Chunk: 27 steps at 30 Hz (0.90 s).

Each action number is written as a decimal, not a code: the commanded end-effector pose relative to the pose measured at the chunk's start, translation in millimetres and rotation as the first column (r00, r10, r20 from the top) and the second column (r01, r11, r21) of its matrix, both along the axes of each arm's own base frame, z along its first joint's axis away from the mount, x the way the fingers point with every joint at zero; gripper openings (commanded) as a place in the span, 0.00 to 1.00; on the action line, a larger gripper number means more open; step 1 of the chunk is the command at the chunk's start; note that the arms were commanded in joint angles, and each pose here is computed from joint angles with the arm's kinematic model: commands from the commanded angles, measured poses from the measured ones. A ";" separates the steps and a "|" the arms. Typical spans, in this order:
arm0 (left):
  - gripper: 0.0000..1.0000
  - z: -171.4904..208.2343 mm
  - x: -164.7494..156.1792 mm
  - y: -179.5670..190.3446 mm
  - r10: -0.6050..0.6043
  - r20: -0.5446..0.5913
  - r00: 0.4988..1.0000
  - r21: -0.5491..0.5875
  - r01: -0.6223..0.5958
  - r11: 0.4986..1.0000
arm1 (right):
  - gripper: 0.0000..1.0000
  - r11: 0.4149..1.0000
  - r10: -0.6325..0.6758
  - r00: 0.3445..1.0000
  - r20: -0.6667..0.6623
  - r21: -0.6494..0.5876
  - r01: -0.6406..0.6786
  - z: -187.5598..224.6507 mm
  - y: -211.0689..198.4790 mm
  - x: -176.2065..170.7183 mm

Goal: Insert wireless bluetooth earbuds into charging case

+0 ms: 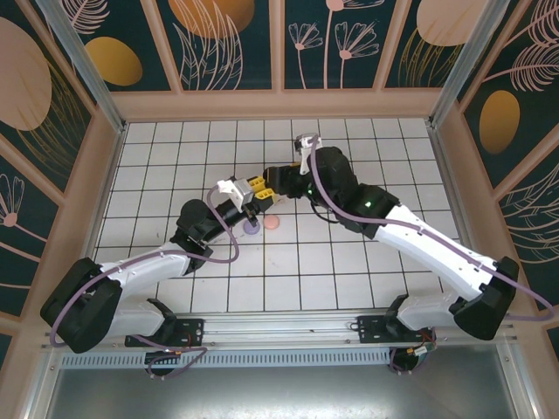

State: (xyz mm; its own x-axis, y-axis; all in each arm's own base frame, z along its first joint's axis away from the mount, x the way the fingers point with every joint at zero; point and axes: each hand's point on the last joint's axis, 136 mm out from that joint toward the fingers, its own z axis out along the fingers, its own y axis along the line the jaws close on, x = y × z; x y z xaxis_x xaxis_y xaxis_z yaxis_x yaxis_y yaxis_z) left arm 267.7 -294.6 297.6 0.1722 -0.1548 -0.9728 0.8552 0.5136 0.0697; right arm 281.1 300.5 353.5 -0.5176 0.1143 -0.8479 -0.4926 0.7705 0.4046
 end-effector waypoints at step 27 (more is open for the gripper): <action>0.00 12.7 -21.7 -21.0 -0.177 0.054 0.983 0.014 0.177 0.984 | 0.54 0.999 -0.033 0.985 -0.169 -0.035 0.028 -7.0 -31.7 38.1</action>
State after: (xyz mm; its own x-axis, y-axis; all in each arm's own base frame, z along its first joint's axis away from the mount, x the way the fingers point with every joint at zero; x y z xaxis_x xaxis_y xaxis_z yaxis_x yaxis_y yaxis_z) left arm 251.3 -308.0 303.1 0.1865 -0.1667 -0.9682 0.9086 0.4041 0.1054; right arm 316.3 264.0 354.9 -0.6128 0.1767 -0.7702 -0.3799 0.7887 0.4833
